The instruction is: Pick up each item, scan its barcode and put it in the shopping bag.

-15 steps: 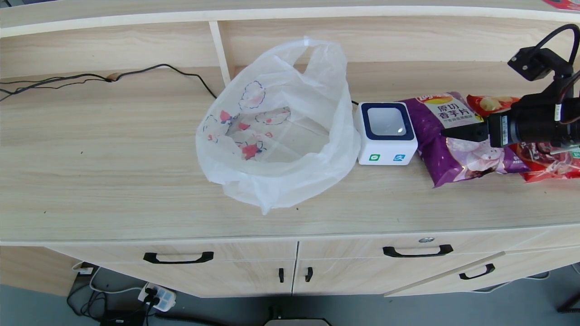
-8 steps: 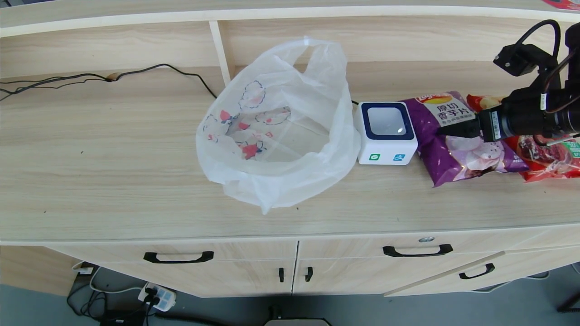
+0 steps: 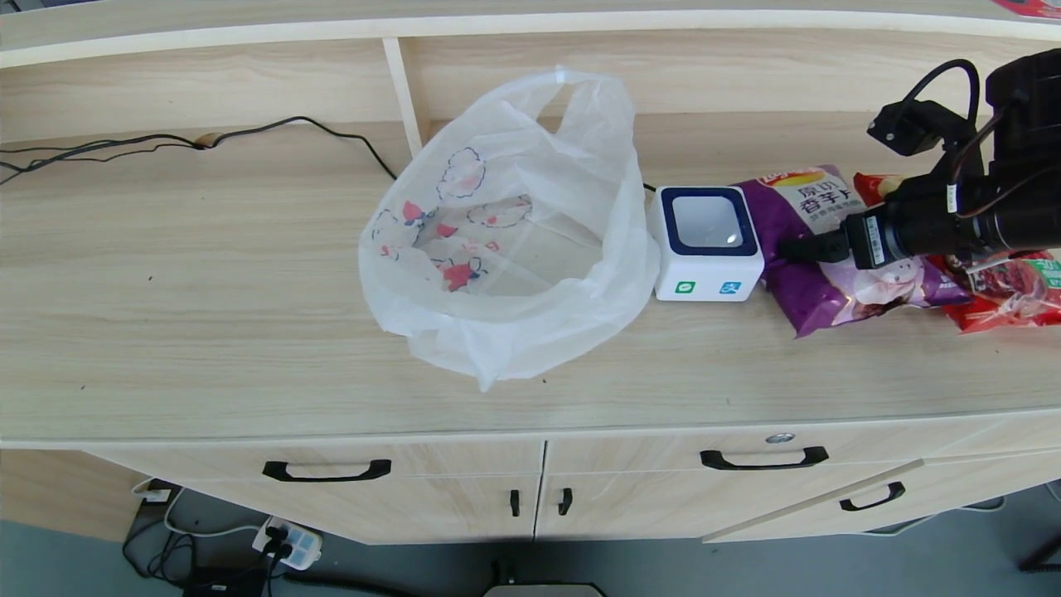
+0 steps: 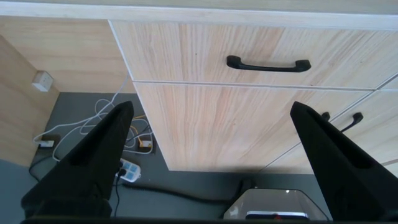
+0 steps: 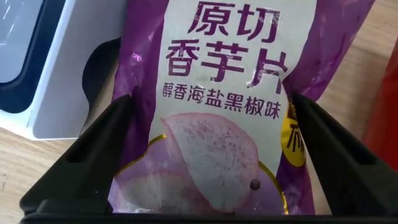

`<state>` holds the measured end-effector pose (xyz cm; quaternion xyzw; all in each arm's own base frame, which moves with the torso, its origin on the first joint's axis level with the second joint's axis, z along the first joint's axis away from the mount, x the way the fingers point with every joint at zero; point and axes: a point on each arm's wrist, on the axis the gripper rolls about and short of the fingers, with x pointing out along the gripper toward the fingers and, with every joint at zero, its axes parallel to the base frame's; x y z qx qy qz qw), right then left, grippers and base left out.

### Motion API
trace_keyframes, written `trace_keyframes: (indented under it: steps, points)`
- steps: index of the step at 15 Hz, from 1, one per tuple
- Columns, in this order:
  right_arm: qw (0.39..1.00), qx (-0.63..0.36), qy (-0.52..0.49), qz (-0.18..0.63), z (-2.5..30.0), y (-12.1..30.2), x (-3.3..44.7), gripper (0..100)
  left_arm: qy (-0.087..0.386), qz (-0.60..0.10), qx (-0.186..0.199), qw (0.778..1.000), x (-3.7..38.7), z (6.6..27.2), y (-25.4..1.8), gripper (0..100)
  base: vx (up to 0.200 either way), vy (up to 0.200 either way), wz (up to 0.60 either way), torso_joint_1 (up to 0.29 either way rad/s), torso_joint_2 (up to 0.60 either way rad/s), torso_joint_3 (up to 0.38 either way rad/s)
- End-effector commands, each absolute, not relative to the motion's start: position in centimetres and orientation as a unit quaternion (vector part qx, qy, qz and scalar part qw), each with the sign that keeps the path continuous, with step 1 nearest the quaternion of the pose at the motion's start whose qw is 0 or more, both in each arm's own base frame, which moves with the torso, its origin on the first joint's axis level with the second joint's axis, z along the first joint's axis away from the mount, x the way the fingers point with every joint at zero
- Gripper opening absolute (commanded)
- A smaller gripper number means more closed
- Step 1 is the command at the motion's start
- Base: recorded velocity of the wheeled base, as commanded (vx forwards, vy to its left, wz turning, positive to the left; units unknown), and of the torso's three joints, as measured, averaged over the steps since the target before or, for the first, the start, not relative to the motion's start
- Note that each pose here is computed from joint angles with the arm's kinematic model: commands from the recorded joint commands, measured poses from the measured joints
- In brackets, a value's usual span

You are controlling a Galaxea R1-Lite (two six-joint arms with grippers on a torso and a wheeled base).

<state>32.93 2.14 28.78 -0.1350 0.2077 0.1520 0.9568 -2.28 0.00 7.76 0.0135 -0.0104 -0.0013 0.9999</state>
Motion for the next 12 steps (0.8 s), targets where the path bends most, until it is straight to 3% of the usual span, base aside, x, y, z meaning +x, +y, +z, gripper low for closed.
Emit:
trace_keyframes:
  steps: [1, 7, 8, 12]
  points:
    - [0.955, -0.134, 0.214, 0.153, 28.27, 2.23, 33.55, 100, -0.01, -0.001, 0.013, 1.0, -2.27, 7.77, 0.0, 100, 0.0, 0.0, 0.0, 0.0, 0.0, 0.0]
    - [0.96, -0.115, 0.213, 0.139, 28.58, 2.54, 33.78, 100, -0.01, -0.001, 0.014, 1.0, -2.27, 7.77, 0.0, 100, 0.0, 0.0, 0.0, 0.0, 0.0, 0.0]
    - [0.961, -0.114, 0.211, 0.139, 28.7, 2.55, 33.83, 0, -0.01, -0.001, 0.014, 1.0, -2.27, 7.77, 0.0, 100, 0.0, 0.0, 0.0, 0.0, 0.0, 0.0]
    - [0.962, -0.114, 0.204, 0.141, 29.22, 2.76, 33.1, 0, -0.01, -0.001, 0.013, 1.0, -2.27, 7.77, 0.0, 100, 0.0, 0.0, 0.0, 0.0, 0.0, 0.0]
